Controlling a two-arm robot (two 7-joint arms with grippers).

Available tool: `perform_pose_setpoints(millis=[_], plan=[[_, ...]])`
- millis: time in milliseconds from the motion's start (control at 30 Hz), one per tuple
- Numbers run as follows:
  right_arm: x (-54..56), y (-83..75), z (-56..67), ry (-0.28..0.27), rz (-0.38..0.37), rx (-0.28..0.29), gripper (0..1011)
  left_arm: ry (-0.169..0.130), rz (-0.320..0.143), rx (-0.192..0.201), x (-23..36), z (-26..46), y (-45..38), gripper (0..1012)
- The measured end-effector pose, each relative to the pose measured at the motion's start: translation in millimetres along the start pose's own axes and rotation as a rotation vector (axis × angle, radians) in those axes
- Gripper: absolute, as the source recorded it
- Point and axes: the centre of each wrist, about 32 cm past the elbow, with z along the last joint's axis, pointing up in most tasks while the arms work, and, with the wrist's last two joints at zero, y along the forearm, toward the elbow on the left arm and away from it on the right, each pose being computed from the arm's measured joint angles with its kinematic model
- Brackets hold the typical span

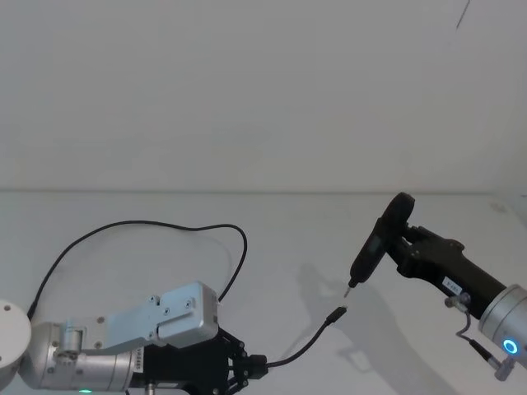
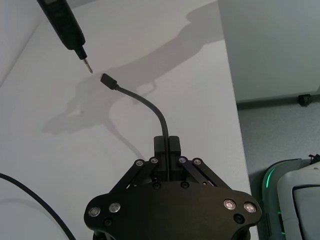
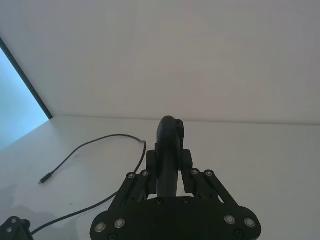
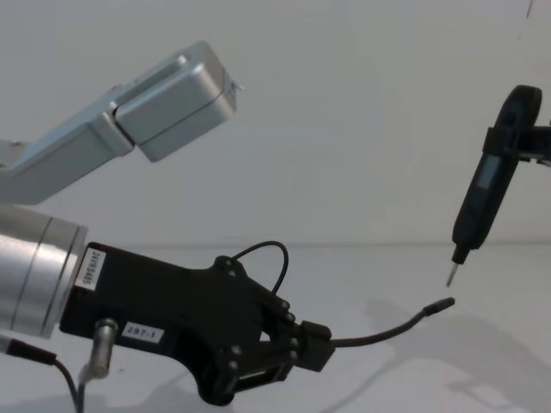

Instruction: Pick up the data cable with the one hand.

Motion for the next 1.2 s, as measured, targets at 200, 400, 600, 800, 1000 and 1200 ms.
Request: perform_pose_setpoints(millis=[200,400,600,800,1000,1200], plan=[[2.5,1.9,0.0,-0.007,-0.011,0.000,279,-0.002,-0.002,-0.001,0.3,0.2,-0.3,42],[4.5,3.2,0.7,-0.011,-0.018,-0.006,279,-0.004,-0.003,-0.001,0.3,0.2,-0.6,42],[6.1,3.7,2.5,-0.011,-0.017,-0.021,279,-0.005,-0.004,-0.002,0.4,0.3,-0.8,42],[7.5,3.0,4.6,-0.014,-0.014,-0.038,279,-0.005,-0.005,-0.003,0.3,0.4,-1.1,43],[8.1,1.7,7.0,-0.018,-0.008,-0.053,279,-0.006,-0.004,-0.003,0.5,0.5,-1.0,42],[8.4,0.8,8.8,-0.020,-0.002,-0.061,279,-0.006,-0.004,-0.003,0.5,0.6,-1.0,42]])
